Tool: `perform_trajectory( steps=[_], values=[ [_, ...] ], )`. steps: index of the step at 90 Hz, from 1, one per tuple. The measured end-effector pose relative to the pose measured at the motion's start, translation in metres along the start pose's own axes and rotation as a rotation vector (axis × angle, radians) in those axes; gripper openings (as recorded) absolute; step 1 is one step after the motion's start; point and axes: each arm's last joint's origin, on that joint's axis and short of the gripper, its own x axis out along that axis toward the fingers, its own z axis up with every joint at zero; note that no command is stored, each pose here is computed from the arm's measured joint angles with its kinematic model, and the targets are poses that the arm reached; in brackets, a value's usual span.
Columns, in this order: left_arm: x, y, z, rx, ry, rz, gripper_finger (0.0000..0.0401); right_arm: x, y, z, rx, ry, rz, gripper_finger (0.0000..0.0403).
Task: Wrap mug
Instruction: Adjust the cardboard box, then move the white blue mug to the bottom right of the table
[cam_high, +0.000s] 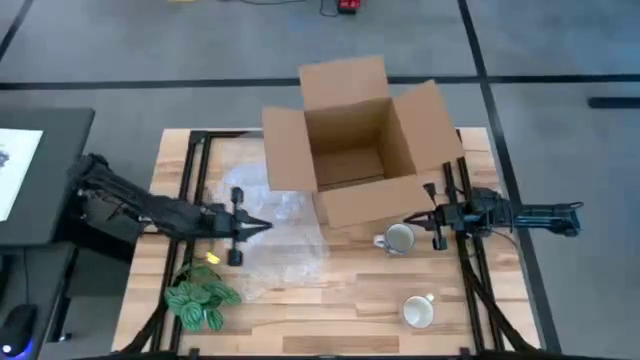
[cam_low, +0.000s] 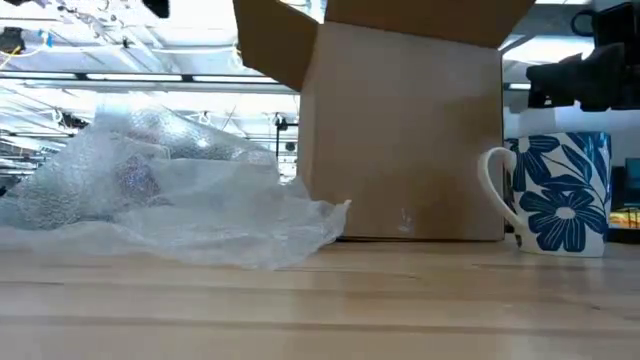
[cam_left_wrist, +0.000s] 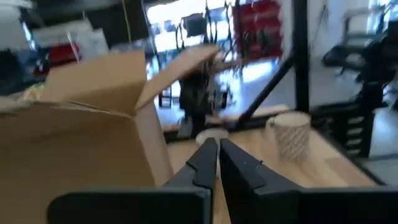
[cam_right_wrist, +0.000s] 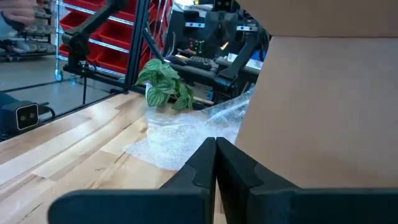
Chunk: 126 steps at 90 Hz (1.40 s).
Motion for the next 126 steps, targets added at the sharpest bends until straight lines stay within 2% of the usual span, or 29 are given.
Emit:
perform_trajectory(
  steps=[15, 28, 40, 49, 65, 72, 84, 91, 105, 116, 126],
  values=[
    [0.054, -0.004, -0.024, -0.045, 0.075, 0.094, 0.0, 0.0, 0.0, 0.0, 0.0, 0.0, 0.0, 0.0],
    [0.095, -0.008, -0.047, -0.111, 0.054, 0.102, 0.0, 0.0, 0.0, 0.0, 0.0, 0.0, 0.0, 0.0],
    [0.129, -0.011, -0.072, -0.124, 0.101, 0.145, 0.0, 0.0, 0.0, 0.0, 0.0, 0.0, 0.0, 0.0],
    [0.153, -0.008, -0.088, -0.121, 0.149, 0.263, 0.0, 0.0, 0.0, 0.0, 0.0, 0.0, 0.0, 0.0],
    [0.181, 0.002, -0.109, -0.1, 0.194, 0.543, 0.0, 0.0, 0.0, 0.0, 0.0, 0.0, 0.001, 0.0],
    [0.188, 0.004, -0.112, -0.117, 0.193, 0.586, 0.0, 0.0, 0.0, 0.0, 0.0, 0.0, 0.001, 0.0],
    [0.194, -0.008, -0.101, -0.141, 0.157, 0.556, 0.0, 0.0, 0.0, 0.0, 0.0, 0.0, 0.0, 0.0],
    [0.196, -0.022, -0.09, -0.101, 0.139, 0.512, 0.0, 0.0, 0.0, 0.0, 0.0, 0.0, 0.0, 0.0],
    [0.203, -0.059, -0.058, -0.059, 0.114, 0.327, 0.0, 0.0, 0.0, 0.0, 0.0, 0.0, 0.0, 0.0],
    [0.208, -0.08, -0.038, -0.121, 0.165, 0.19, 0.0, 0.0, 0.0, 0.0, 0.0, 0.0, 0.0, 0.0],
    [0.213, -0.091, -0.031, -0.22, 0.182, 0.145, 0.0, 0.0, 0.0, 0.0, 0.0, 0.0, 0.0, 0.0]
  ],
)
